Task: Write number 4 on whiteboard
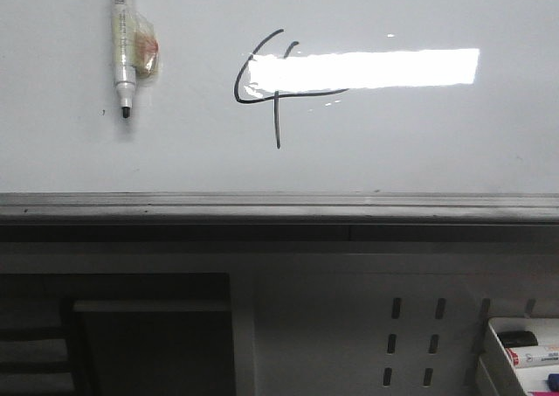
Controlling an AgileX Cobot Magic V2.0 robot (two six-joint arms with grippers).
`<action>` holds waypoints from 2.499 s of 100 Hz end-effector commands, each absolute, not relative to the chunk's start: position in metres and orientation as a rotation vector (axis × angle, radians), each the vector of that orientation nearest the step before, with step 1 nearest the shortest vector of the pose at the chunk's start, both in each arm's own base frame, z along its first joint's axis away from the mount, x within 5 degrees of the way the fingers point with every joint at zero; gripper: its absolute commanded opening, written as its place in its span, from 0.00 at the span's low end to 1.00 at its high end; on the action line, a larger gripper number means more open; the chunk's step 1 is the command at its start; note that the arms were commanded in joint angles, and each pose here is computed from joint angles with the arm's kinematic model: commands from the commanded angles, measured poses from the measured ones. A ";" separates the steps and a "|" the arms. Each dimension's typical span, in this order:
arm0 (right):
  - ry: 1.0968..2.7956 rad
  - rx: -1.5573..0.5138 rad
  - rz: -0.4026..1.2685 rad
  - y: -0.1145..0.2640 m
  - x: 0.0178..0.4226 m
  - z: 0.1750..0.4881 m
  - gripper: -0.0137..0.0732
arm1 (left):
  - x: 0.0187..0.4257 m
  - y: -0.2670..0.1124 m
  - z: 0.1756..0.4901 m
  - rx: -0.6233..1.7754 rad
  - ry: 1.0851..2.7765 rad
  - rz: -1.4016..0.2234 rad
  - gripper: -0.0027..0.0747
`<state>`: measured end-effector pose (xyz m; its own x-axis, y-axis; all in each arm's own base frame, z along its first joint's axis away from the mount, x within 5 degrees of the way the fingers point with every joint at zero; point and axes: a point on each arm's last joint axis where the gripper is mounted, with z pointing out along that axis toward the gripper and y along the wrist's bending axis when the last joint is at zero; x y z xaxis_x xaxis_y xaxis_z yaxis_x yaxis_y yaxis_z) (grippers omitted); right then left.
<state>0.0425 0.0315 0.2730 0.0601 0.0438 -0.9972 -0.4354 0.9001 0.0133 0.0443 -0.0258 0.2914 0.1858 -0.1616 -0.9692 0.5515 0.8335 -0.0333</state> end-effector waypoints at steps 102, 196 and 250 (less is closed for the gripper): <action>1.407 -0.232 0.346 0.024 0.039 0.264 0.08 | 0.033 -0.007 0.289 0.215 1.202 -0.519 0.01; 1.407 -0.232 0.346 0.024 0.039 0.264 0.08 | 0.049 -0.006 0.255 0.086 1.305 -0.115 0.01; 1.403 -0.225 0.342 0.023 0.039 0.264 0.08 | 0.053 -0.006 0.213 0.154 1.390 -0.011 0.01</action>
